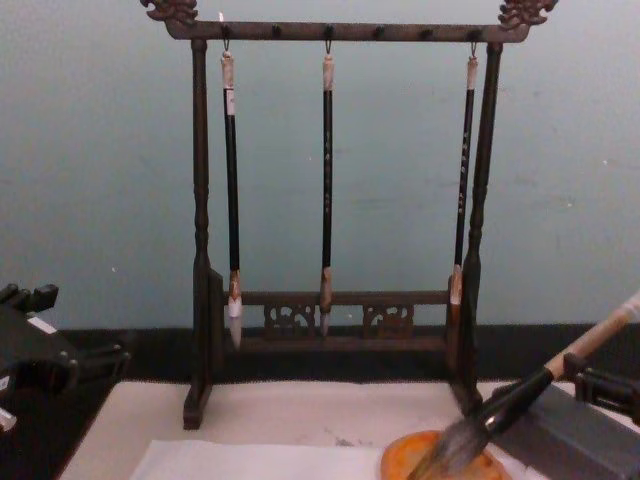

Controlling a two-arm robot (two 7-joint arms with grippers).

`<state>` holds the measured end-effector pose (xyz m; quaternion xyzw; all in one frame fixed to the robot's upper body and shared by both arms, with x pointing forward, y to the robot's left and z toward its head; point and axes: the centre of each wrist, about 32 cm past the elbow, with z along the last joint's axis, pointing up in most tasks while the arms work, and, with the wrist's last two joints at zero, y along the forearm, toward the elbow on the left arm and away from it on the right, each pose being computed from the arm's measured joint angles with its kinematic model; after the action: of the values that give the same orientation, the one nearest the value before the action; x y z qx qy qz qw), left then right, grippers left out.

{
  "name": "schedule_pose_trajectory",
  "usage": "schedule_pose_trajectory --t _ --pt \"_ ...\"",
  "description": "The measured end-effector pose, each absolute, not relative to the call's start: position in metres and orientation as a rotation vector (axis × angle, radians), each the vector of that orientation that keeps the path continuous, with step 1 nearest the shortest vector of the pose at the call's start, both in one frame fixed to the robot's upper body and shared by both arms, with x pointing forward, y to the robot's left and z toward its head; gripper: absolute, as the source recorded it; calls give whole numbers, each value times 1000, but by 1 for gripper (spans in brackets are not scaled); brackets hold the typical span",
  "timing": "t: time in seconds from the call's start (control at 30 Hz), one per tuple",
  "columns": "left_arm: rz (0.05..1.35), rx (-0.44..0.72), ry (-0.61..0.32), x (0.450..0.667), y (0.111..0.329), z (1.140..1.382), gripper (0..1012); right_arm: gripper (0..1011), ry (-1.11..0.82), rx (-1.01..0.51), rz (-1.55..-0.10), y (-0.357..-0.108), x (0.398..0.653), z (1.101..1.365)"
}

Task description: Pick up the brush from the inkstone, write on the paper, then place the brush back to its original position.

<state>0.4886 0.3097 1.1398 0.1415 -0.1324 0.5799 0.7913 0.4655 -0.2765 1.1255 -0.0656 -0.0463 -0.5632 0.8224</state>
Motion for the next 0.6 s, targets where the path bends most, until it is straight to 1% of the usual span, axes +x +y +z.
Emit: schedule_pose_trajectory --t 0.6 --pt "1248 304 -285 489 310 1140 1010 1000 -98 -140 -1198 -276 465 1125"
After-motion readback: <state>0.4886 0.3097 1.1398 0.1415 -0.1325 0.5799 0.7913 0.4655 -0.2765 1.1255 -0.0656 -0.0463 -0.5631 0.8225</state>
